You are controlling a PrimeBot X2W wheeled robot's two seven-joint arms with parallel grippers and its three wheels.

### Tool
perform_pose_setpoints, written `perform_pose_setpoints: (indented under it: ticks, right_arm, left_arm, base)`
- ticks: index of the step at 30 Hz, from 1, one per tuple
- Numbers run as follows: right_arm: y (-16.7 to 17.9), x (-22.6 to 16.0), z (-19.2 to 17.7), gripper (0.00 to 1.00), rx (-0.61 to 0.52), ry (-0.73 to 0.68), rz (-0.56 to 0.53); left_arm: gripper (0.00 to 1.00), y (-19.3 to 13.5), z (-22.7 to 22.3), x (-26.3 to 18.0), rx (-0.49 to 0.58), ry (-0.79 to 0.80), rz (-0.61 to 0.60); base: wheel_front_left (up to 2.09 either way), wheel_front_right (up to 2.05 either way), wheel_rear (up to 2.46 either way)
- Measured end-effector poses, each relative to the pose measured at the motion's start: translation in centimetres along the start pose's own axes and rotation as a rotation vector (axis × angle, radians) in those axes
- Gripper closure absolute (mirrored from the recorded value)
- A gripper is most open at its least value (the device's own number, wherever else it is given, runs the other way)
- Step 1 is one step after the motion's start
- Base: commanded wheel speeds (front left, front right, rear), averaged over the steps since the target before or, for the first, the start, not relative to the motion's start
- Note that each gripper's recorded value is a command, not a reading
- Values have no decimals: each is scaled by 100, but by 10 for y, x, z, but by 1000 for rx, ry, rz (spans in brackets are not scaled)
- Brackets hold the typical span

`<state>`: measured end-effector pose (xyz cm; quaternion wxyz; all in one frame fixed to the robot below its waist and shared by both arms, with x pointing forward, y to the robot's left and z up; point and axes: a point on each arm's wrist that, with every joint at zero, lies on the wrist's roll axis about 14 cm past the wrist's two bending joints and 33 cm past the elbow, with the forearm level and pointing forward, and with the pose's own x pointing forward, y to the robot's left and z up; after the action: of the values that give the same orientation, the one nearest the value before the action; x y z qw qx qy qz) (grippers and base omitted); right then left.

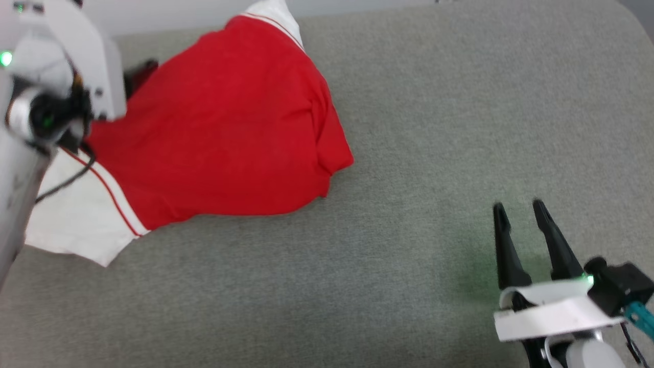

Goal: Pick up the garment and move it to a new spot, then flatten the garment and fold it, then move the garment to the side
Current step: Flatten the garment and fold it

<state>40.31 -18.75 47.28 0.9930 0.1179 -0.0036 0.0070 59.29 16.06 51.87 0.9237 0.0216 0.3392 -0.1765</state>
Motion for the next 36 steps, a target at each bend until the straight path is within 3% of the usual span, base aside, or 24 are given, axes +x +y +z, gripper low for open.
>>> perform_pose_setpoints:
  ticks: [5, 11, 19, 29, 30, 31, 32, 36]
  right_arm:
    - [0, 13, 9, 0, 13, -33, 5]
    - [-16, 7, 6, 0, 24, -19, -48]
    - [-29, 0, 4, 0, 20, -5, -92]
    - [-40, -2, -5, 0, 22, 25, -130]
    - [-41, -2, -5, 0, 21, 26, -133]
    - [-42, -2, -5, 0, 19, 26, -135]
    - [-42, -2, -5, 0, 18, 24, -135]
    - [-42, 1, -2, 0, 15, 13, -133]
  left_arm:
    - [0, -30, 25, 38, -34, 13, -46]
    - [0, -77, 9, 83, -15, 162, -153]
    - [0, -98, -23, 127, 37, 283, -186]
    - [0, -101, -56, 160, 92, 395, -185]
    - [12, -102, -57, 161, 94, 407, -187]
    - [40, -103, -58, 162, 92, 416, -191]
    - [100, -102, -58, 162, 93, 416, -191]
    - [100, -102, -57, 162, 86, 407, -196]
  base:
    - [0, 0, 0]
    - [0, 0, 0]
    - [0, 0, 0]
    - [0, 0, 0]
    - [0, 0, 0]
    - [0, 0, 0]
    - [0, 0, 0]
    - [0, 0, 0]
